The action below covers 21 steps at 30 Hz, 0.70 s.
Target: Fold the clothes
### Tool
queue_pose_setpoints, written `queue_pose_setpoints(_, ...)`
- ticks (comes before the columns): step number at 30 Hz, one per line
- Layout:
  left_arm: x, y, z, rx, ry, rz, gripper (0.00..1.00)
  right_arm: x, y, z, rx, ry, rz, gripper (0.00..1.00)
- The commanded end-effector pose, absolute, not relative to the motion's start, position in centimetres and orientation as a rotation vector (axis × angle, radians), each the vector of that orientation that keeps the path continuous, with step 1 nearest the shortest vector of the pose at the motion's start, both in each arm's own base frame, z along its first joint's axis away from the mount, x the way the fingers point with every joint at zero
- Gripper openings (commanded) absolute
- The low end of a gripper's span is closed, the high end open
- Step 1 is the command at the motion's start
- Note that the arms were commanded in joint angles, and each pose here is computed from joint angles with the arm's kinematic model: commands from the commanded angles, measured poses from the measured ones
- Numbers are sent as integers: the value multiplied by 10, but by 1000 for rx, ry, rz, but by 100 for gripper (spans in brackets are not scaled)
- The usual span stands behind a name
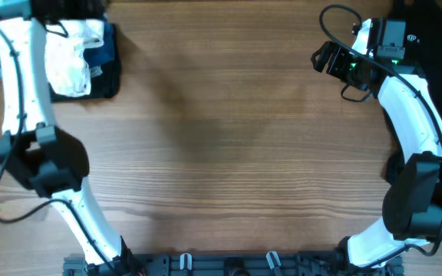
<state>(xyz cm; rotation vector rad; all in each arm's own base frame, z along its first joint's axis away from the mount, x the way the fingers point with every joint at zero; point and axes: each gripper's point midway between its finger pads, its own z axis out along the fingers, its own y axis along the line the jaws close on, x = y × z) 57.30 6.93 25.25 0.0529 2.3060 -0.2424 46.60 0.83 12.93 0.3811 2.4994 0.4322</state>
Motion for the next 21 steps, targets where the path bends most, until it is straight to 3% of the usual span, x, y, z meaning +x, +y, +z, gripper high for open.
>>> queue_pose_setpoints(1, 569, 142, 264, -241, 2282, 101, 100, 466, 14, 129, 345, 2503, 447, 100)
queue_pose_setpoints(7, 606, 163, 152, -284, 2388, 149, 100, 466, 14, 129, 345, 2503, 447, 100)
queue_pose_setpoints(12, 607, 161, 15, -301, 2584, 114, 100, 466, 14, 129, 345, 2503, 448, 100)
queue_pose_setpoints(13, 606, 160, 10, -301, 2595, 112, 100, 466, 14, 129, 344, 2504, 447, 100)
queue_pose_setpoints(17, 614, 152, 49, -271, 2527, 67, 100, 467, 13, 130, 340, 2500, 446, 100)
queue_pose_setpoints(21, 616, 136, 171, -249, 2335, 1, 100, 477, 11, 164, 157, 2427, 373, 100)
